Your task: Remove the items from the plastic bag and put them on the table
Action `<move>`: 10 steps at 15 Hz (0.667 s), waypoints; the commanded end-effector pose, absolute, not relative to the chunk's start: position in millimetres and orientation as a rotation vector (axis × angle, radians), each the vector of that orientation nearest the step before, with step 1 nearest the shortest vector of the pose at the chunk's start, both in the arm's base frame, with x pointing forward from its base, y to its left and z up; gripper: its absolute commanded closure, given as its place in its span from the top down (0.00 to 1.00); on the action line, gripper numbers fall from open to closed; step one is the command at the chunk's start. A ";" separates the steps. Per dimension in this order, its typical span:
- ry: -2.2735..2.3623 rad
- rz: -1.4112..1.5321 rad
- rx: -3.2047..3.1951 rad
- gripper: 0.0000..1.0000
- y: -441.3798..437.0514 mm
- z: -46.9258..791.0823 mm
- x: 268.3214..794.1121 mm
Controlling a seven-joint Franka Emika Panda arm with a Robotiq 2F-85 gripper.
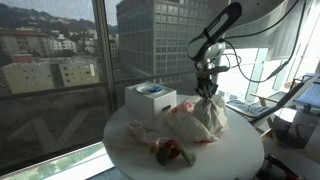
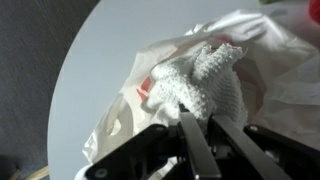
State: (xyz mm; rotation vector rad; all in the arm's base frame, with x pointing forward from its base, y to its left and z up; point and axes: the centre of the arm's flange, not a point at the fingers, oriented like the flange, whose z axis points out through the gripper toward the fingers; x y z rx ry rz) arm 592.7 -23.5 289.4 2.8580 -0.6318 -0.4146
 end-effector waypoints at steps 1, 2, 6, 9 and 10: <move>-0.483 -0.482 2.951 0.13 -4.0 381.0 622.6; -0.451 -0.434 2.999 0.13 3.0 404.0 628.9; -0.340 -0.117 3.088 0.13 36.7 482.3 645.2; -0.216 0.057 3.159 0.13 71.3 521.8 648.4; -0.178 0.105 3.173 0.13 83.5 531.4 650.1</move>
